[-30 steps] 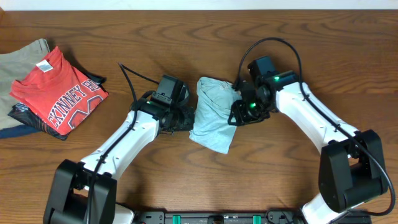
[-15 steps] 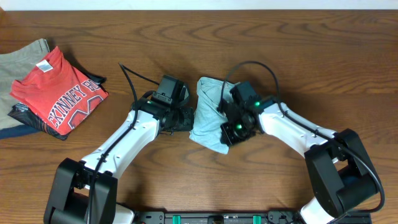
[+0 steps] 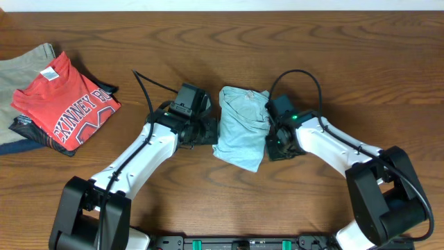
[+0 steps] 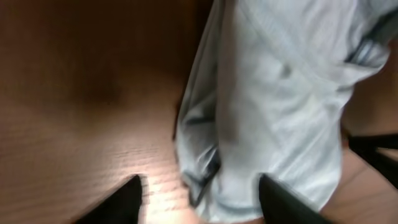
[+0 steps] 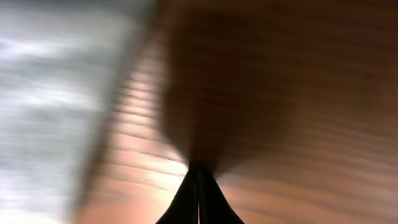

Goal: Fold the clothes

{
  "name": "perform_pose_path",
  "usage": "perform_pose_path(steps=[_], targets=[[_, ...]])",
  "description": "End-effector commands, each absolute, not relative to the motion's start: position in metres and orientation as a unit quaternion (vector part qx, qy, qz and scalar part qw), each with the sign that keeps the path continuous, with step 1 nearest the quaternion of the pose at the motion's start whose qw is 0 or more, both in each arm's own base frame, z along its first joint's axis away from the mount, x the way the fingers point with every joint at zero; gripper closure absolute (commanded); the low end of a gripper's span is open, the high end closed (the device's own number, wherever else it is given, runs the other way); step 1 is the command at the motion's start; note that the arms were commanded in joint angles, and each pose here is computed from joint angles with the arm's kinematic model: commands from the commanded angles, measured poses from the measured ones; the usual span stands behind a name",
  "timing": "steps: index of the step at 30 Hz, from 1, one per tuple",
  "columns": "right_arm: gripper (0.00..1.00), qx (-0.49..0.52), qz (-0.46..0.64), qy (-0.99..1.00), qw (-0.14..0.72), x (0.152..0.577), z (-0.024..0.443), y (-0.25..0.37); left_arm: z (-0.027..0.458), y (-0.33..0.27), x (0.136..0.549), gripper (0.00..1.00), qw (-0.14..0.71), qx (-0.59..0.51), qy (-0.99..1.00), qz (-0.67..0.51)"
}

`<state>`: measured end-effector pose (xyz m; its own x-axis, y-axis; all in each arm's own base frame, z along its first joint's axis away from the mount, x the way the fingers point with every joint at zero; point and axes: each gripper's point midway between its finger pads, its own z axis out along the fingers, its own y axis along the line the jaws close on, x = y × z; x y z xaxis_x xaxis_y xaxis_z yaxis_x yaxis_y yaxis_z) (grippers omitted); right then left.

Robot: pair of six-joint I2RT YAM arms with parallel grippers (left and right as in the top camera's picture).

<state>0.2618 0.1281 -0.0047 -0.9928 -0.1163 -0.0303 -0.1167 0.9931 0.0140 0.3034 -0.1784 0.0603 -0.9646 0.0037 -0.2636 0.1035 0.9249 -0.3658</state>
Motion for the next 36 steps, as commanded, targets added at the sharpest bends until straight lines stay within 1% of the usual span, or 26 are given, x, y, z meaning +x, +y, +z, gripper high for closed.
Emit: perform_pose_path(steps=[1,4,6,10,17,23,25,27,29,32,33,36], targets=[[0.98,-0.033,-0.047,0.997,0.049,0.28,0.013,0.104,0.062,-0.182,0.312,0.2,0.146,0.031,0.969,-0.197],[0.98,-0.023,-0.043,0.996,0.069,0.285,0.034,0.1,0.073,-0.201,0.319,0.12,0.171,0.083,0.951,-0.244],[0.97,-0.018,-0.036,0.996,0.083,0.286,0.045,0.098,0.076,-0.207,0.325,0.09,0.178,0.087,0.943,-0.268],[0.92,-0.008,-0.012,0.994,0.113,0.284,0.074,0.096,0.072,-0.21,0.344,0.07,0.197,0.083,0.933,-0.29],[0.83,-0.003,-0.001,0.991,0.137,0.264,0.111,0.086,0.044,-0.206,0.374,0.07,0.22,0.072,0.928,-0.292],[0.81,-0.002,0.003,0.99,0.144,0.256,0.122,0.083,0.013,-0.219,0.376,0.06,0.195,0.06,0.926,-0.318],[0.81,-0.001,0.002,0.99,0.141,0.255,0.121,0.083,-0.001,-0.223,0.373,0.08,0.178,0.047,0.929,-0.321],[0.81,-0.001,0.001,0.99,0.138,0.253,0.121,0.082,-0.013,-0.232,0.366,0.22,0.159,0.054,0.928,-0.332],[0.82,-0.001,0.0,0.991,0.136,0.253,0.12,0.082,-0.019,-0.24,0.359,0.44,0.145,0.062,0.925,-0.345],[0.82,-0.001,0.0,0.991,0.136,0.253,0.12,0.082,-0.019,-0.245,0.358,0.88,0.146,0.069,0.923,-0.349],[0.82,-0.001,0.0,0.991,0.136,0.253,0.12,0.082,-0.016,-0.246,0.36,0.94,0.152,0.071,0.921,-0.351],[0.82,-0.001,0.0,0.991,0.136,0.253,0.12,0.082,-0.003,-0.246,0.37,0.94,0.17,0.074,0.917,-0.354]])
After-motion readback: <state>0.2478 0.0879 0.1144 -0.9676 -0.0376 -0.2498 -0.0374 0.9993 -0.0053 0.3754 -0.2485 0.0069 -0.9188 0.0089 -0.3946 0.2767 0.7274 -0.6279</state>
